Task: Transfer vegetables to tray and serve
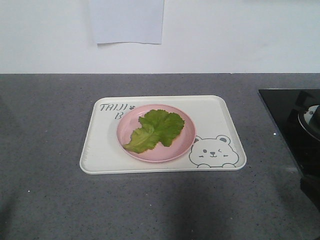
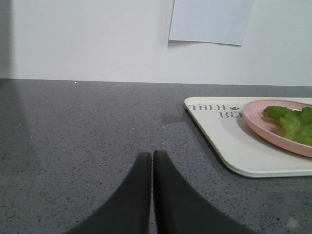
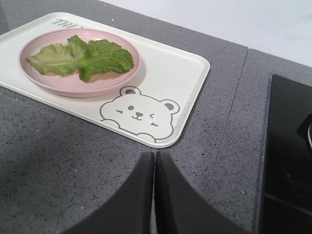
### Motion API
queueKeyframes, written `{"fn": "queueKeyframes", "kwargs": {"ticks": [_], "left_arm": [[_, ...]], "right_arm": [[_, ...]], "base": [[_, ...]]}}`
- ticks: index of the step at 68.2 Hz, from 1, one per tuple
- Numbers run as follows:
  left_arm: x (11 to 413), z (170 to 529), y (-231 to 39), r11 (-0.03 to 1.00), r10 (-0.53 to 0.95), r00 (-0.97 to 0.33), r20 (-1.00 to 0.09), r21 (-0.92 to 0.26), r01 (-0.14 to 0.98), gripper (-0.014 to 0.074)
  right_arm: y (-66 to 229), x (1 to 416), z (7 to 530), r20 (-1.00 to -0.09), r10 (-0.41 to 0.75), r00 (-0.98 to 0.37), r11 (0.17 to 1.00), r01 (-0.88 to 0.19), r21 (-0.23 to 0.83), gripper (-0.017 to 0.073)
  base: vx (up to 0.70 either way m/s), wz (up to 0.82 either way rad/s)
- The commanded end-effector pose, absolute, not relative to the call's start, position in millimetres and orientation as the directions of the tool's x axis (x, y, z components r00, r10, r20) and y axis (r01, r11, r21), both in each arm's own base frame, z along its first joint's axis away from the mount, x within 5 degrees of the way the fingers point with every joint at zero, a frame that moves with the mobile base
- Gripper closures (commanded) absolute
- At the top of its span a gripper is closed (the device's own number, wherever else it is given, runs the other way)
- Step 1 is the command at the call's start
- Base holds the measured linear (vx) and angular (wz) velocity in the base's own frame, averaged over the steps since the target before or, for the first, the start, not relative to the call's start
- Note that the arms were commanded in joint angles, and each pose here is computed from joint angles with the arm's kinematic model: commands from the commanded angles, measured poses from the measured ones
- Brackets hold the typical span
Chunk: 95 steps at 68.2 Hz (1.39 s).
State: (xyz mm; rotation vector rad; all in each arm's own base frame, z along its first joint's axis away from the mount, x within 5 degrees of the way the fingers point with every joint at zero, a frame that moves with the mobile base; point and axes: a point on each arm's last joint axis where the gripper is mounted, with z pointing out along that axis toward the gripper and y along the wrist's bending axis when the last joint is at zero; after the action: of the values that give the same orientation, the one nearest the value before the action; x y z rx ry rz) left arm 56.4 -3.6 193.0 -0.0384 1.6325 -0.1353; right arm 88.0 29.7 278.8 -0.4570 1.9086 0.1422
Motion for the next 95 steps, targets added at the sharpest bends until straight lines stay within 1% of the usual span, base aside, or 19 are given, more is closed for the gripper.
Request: {"fn": "queueKeyframes", "kwargs": {"ticks": [1, 10, 15, 18, 21, 26, 33, 43, 45, 47, 55, 68, 95], "left_arm": [[56.5, 190.8, -3.6, 0.990, -0.125, -0.015, -0.992, -0.126, 0.063, 0.0599], [56.5, 190.8, -3.6, 0.990, -0.125, -0.015, -0.992, -0.126, 0.063, 0.0599], [56.5, 190.8, -3.6, 0.990, -0.125, -0.015, -0.992, -0.126, 0.063, 0.0599], [56.5, 190.8, -3.6, 0.990, -0.125, -0.015, -0.992, -0.126, 0.063, 0.0599], [56.5, 190.8, -3.6, 0.990, -0.125, -0.015, -0.992, -0.126, 0.063, 0.0599], [56.5, 190.8, -3.6, 0.990, -0.125, -0.015, -0.992, -0.126, 0.063, 0.0599], [56.5, 190.8, -3.6, 0.990, -0.125, -0.015, -0.992, -0.126, 0.063, 0.0599], [56.5, 190.8, -3.6, 0.990, -0.125, -0.015, -0.992, -0.126, 0.063, 0.0599], [56.5, 190.8, -3.6, 0.990, -0.125, -0.015, -0.992, -0.126, 0.063, 0.0599], [56.5, 190.8, -3.6, 0.990, -0.125, -0.015, -0.992, -0.126, 0.063, 0.0599], [56.5, 190.8, -3.6, 0.990, -0.125, -0.015, -0.992, -0.126, 0.063, 0.0599], [56.5, 190.8, -3.6, 0.990, -0.125, -0.015, -0.992, -0.126, 0.063, 0.0599], [56.5, 190.8, -3.6, 0.990, -0.125, -0.015, -0.992, -0.126, 0.063, 0.0599]], "right_arm": [[26.6, 91.9, 294.3, -0.956, -0.170, -0.241, 0.945, -0.314, -0.089, 0.0565], [20.1, 89.5, 293.8, -0.967, -0.110, -0.231, 0.970, -0.236, -0.054, 0.0565], [16.1, 84.3, 284.7, -0.982, -0.023, -0.187, 0.983, -0.184, 0.012, 0.0563], [14.4, 82.2, 272.0, -0.984, 0.004, -0.176, 0.986, -0.165, 0.033, 0.0561], [12.8, 77.0, 263.0, -0.990, 0.037, -0.138, 0.986, -0.154, 0.058, 0.0561], [10.7, 68.8, 247.1, -0.994, 0.057, -0.090, 0.987, -0.146, 0.070, 0.0561], [9.1, 61.6, 223.6, -0.994, 0.086, -0.060, 0.985, -0.142, 0.094, 0.0561], [8.0, 55.7, 197.2, -0.995, 0.104, 0.005, 0.984, -0.145, 0.102, 0.0561], [8.1, 56.1, 195.5, -0.994, 0.113, 0.011, 0.983, -0.146, 0.110, 0.0561], [8.0, 56.5, 193.6, -0.993, 0.116, -0.017, 0.983, -0.141, 0.117, 0.0561], [6.4, 56.5, 194.1, -0.996, 0.091, -0.006, 0.989, -0.117, 0.092, 0.0561], [2.4, 56.7, 197.9, -0.994, 0.105, 0.043, 0.994, -0.048, 0.103, 0.0561], [1.7, 56.6, 199.6, -0.992, 0.113, 0.059, 0.993, -0.036, 0.111, 0.0561]], "base": [[0.00, 0.00], [0.00, 0.00], [0.00, 0.00], [0.00, 0.00], [0.00, 0.00], [0.00, 0.00], [0.00, 0.00], [0.00, 0.00], [0.00, 0.00], [0.00, 0.00], [0.00, 0.00], [0.00, 0.00], [0.00, 0.00]]}}
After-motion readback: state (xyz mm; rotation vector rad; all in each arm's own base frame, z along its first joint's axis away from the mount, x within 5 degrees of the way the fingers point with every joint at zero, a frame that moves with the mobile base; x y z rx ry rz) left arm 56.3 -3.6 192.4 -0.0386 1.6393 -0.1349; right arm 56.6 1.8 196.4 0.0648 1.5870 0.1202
